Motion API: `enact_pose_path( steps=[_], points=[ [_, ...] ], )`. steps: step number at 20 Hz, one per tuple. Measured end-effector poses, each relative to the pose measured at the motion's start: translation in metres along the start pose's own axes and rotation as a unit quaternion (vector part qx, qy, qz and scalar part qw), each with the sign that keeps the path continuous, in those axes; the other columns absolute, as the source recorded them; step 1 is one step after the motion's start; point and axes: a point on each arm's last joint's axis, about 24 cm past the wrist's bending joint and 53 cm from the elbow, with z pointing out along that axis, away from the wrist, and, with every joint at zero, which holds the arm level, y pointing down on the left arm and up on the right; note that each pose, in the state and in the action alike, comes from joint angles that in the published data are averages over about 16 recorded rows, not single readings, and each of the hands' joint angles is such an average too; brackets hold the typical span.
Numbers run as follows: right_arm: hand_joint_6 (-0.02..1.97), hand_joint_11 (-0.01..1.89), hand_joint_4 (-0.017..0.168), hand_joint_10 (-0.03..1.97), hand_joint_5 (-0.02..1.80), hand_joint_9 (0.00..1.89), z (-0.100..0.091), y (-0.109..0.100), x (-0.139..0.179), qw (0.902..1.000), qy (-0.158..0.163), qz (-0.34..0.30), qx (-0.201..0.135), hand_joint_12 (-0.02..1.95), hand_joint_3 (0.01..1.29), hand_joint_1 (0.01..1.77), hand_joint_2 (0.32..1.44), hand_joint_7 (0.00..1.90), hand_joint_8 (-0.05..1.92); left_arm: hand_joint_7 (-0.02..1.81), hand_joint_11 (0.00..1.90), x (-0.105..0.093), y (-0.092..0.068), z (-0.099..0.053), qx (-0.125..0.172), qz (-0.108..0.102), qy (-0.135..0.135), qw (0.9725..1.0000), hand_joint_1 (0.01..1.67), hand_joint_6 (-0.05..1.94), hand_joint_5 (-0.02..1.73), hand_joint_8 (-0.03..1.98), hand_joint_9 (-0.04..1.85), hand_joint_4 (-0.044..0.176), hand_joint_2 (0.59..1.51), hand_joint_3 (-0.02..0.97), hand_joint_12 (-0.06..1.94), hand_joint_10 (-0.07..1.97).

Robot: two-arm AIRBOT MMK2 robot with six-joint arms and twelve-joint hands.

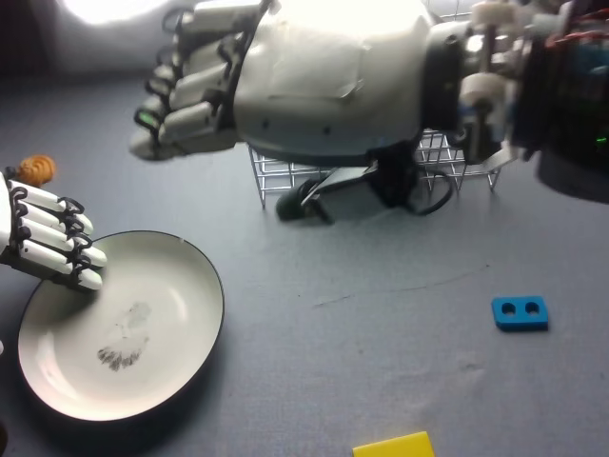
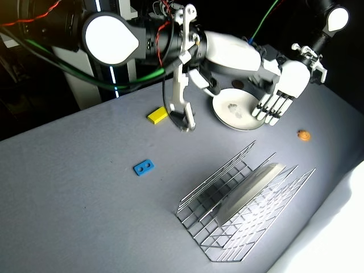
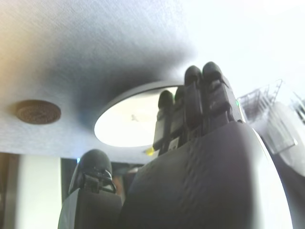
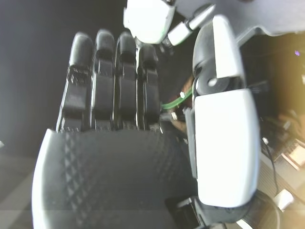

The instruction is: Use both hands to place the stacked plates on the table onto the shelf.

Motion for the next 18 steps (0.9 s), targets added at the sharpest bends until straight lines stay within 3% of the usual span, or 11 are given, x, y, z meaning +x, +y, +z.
enact_pose_path(
  steps=[3,10,18],
  points=[
    [0.02,0.08,0.003,0.0,0.38,0.32,-0.011,0.006,-0.003,1.0,0.001,0.005,0.004,0.71,0.01,1.21,1.01,0.35,0.01,0.12,0.01,-0.004,-0.002,0.0,0.003,0.001,-0.004,1.0,0.01,0.02,0.22,-0.02,0.2,-0.002,1.194,0.017,0.37,0.02],
    [0.02,0.01,0.002,0.0,0.19,0.11,-0.04,-0.001,-0.01,0.9983,0.001,0.043,0.038,0.45,0.01,1.33,0.99,0.14,0.01,0.19,0.01,-0.017,-0.015,-0.004,0.02,0.008,-0.018,0.9996,0.01,0.02,0.25,-0.01,0.21,-0.001,1.194,0.016,0.43,0.02],
    [0.02,0.01,0.002,0.0,0.11,0.04,-0.058,-0.012,-0.011,0.9944,0.0,0.082,0.066,0.23,0.01,1.29,0.94,0.06,0.01,0.24,0.01,-0.024,-0.034,-0.011,0.05,0.02,-0.025,0.9982,0.01,0.02,0.24,0.01,0.2,-0.002,1.19,0.016,0.41,0.01]
  ],
)
